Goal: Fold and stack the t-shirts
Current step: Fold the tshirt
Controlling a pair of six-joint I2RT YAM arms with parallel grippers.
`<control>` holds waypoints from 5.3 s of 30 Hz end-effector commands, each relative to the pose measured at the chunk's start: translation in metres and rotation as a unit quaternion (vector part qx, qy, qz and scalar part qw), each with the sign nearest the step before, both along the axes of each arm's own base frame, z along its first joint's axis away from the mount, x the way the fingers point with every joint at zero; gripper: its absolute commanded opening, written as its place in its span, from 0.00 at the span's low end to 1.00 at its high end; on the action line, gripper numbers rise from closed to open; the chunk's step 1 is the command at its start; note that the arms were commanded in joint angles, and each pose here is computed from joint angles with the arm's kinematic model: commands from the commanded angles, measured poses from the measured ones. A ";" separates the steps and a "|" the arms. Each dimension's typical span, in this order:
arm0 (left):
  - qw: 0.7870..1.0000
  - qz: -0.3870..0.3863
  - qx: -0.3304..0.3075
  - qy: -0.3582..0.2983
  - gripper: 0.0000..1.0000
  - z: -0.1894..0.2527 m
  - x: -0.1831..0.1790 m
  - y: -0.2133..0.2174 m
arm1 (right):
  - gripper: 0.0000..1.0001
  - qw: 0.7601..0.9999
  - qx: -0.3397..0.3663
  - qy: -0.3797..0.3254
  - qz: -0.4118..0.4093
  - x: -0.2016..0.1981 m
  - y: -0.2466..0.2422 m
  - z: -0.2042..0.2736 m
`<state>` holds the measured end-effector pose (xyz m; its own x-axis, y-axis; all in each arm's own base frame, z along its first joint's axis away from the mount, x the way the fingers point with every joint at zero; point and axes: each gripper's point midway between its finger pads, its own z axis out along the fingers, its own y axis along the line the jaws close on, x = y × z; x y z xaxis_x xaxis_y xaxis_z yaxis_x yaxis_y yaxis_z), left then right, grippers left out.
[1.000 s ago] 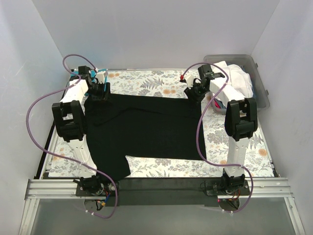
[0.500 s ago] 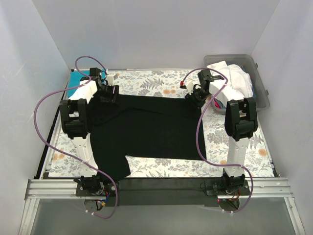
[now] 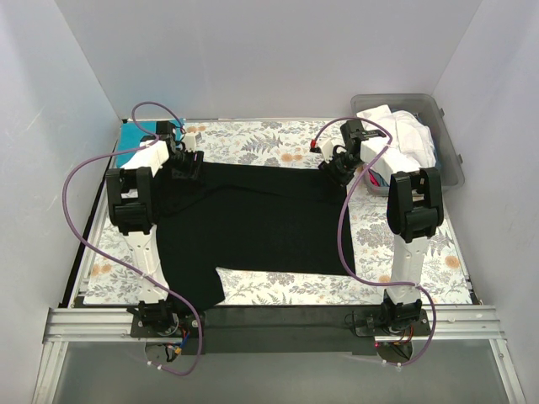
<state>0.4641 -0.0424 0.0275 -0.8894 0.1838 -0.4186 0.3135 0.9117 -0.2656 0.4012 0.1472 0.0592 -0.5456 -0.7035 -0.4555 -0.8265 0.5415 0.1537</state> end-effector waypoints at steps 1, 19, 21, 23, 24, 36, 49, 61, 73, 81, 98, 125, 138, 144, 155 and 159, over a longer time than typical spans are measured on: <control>1.000 -0.010 -0.006 -0.020 0.51 0.012 0.005 -0.003 | 0.37 1.000 0.004 0.006 0.006 -0.004 -0.001 0.004; 0.999 -0.007 -0.007 -0.034 0.51 0.017 0.023 -0.006 | 0.37 1.000 -0.003 0.012 0.009 -0.005 -0.005 -0.002; 1.000 -0.008 -0.006 -0.029 0.51 0.013 0.015 -0.006 | 0.36 1.000 -0.002 0.013 0.009 -0.004 -0.005 -0.003; 1.000 -0.012 -0.007 -0.027 0.50 0.011 0.011 -0.008 | 0.36 1.000 -0.003 0.013 0.009 -0.004 -0.005 -0.003; 1.000 -0.013 -0.010 -0.025 0.49 0.011 0.008 -0.008 | 0.37 1.000 -0.003 0.012 0.009 -0.003 -0.005 -0.002; 0.998 -0.020 -0.024 -0.046 0.39 0.033 0.009 -0.017 | 0.36 1.000 -0.003 0.021 0.007 -0.006 -0.006 -0.007; 0.997 -0.013 -0.015 -0.070 0.27 0.056 0.014 -0.014 | 0.36 1.000 0.000 0.020 0.009 -0.005 -0.005 -0.005; 0.999 -0.013 -0.013 -0.051 0.16 0.042 0.011 -0.013 | 0.35 1.000 -0.003 0.018 0.008 -0.006 -0.007 -0.005; 0.998 -0.038 -0.017 -0.057 0.00 0.064 -0.008 -0.029 | 0.33 1.000 -0.001 0.016 0.004 -0.004 -0.010 -0.002; 0.995 -0.085 -0.046 -0.025 0.00 0.079 -0.078 -0.064 | 0.32 1.000 0.003 0.009 -0.003 0.000 -0.015 0.005; 0.997 -0.005 -0.060 -0.051 0.41 0.115 -0.069 -0.004 | 0.33 0.999 0.016 0.027 -0.011 -0.005 -0.009 0.011; 0.980 0.167 -0.036 0.098 0.52 0.054 -0.153 0.060 | 0.40 0.992 -0.124 0.000 0.038 -0.023 -0.029 -0.018; 0.975 0.197 -0.050 0.085 0.46 0.056 -0.133 0.074 | 0.36 0.998 -0.036 -0.010 0.043 -0.030 0.017 0.015; 0.973 0.200 -0.079 0.086 0.41 0.062 -0.117 0.072 | 0.39 0.986 0.157 0.039 0.026 -0.037 0.106 0.076; 0.968 0.207 -0.081 0.116 0.40 0.040 -0.132 0.068 | 0.42 0.934 0.321 0.156 -0.020 -0.054 0.249 0.100; 0.964 0.212 -0.089 0.131 0.40 0.031 -0.140 0.067 | 0.47 0.917 0.351 0.184 -0.047 -0.063 0.291 0.093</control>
<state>0.3245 0.0257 0.0567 -0.9547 -0.2539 -0.1550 -0.1678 0.8900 -0.4240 0.3405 0.4020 0.1373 -0.7312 -0.3528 -0.5838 -0.6805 0.3177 0.6603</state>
